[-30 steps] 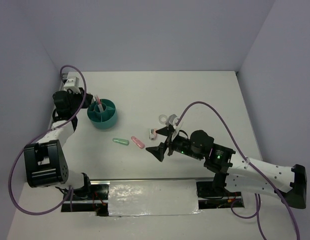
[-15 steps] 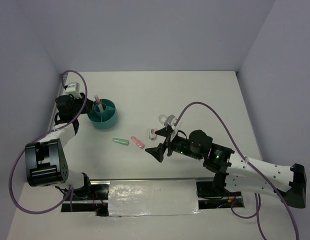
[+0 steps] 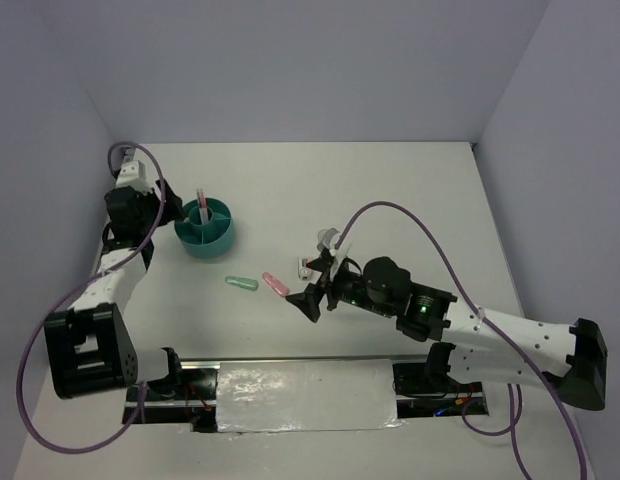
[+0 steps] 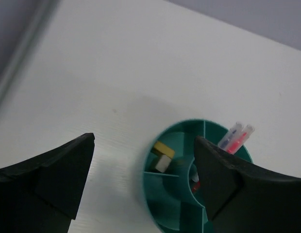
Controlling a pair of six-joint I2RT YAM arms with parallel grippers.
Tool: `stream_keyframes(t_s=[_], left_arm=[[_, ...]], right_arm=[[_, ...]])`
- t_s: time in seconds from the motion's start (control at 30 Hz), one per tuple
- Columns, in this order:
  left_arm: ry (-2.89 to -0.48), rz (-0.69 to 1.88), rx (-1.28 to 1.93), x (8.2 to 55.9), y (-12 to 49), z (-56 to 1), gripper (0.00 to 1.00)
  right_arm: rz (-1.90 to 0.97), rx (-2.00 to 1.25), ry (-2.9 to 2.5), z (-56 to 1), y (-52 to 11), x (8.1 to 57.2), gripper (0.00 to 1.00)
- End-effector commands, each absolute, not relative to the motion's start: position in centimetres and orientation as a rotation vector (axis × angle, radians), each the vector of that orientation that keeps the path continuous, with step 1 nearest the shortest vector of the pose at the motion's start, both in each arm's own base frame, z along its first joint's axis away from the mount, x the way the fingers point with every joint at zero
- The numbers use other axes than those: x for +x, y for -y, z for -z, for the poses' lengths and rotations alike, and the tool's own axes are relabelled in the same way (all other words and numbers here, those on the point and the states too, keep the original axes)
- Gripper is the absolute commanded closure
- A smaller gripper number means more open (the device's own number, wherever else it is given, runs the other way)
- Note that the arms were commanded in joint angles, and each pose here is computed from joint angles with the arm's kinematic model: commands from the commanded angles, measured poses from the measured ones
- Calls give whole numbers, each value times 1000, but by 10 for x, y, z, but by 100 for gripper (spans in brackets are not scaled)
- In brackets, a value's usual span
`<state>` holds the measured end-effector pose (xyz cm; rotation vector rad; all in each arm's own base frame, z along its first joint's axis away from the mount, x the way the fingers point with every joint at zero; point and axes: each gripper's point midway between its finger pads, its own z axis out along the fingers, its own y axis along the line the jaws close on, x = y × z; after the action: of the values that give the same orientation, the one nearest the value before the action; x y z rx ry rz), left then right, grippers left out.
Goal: Sort the stationery into containers
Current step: Place the stationery in the storage box, then pick up the stationery from the center of the board.
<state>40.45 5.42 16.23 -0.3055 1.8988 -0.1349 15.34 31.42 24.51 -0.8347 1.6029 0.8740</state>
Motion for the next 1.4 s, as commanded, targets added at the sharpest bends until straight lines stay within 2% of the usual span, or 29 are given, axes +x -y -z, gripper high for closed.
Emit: stream_keyframes(t_s=[0.0,0.03,0.1,0.13,0.17,0.23,0.27,0.3,0.37,0.4,0.47,0.57,0.7,0.83,0.93,0.97,1.1,1.2,1.3,1.37], left_arm=[[-1743,-163,-599,379,-113,-239,2],[-1664,-193,-684,368,-122,-270,1],[-1677,-340,-895,328,-143,-266,1],[-1599,-312,-981,314,-144,-288,1],[-1602,-307,-999,304,-141,-291,1],[-1618,-207,-1002,284,-123,-295,1],[-1626,-178,-1018,275,-117,-288,1],[-1589,-127,-1013,263,-109,-295,1],[-1655,-38,-951,258,-90,-272,1],[-1644,5,-906,252,-78,-274,1],[-1710,48,-951,243,-68,-246,1],[-1852,72,-962,238,-57,-220,10],[-2021,67,-881,239,-47,-199,2],[-2002,71,-839,238,-45,-206,1],[-1933,119,-764,237,-38,-216,1],[-1906,137,-736,235,-35,-223,1],[-1863,158,-684,232,-31,-232,1],[-1874,202,-635,235,-22,-233,1],[-1886,219,-611,237,-18,-232,1],[-1880,240,-582,238,-14,-235,1]], right_arm=[[-806,-795,-1694,-237,-324,170,5],[-793,-793,-1716,-232,-326,172,5],[-791,-792,-1745,-223,-335,175,5],[-779,-793,-1758,-220,-337,178,4],[-764,-771,-1757,-228,-341,185,4],[-671,-821,-1871,-196,-348,195,4],[-648,-811,-1876,-204,-356,204,4],[-565,-873,-1964,-172,-359,207,4],[-514,-885,-2001,-167,-368,222,5],[-455,-921,-2084,-139,-366,225,5],[-411,-936,-2149,-119,-370,237,5],[-361,-968,-2226,-95,-375,247,7],[-309,-987,-2291,-74,-376,253,8],[-333,-1011,-2352,-51,-376,250,11],[-319,-1042,-2391,-35,-377,247,23],[-309,-1047,-2402,-30,-375,246,30],[-326,-1058,-2421,-21,-374,240,35],[-306,-1060,-2428,-16,-372,241,42],[-287,-1063,-2431,-14,-371,243,62],[-277,-1035,-2415,-19,-370,246,84]])
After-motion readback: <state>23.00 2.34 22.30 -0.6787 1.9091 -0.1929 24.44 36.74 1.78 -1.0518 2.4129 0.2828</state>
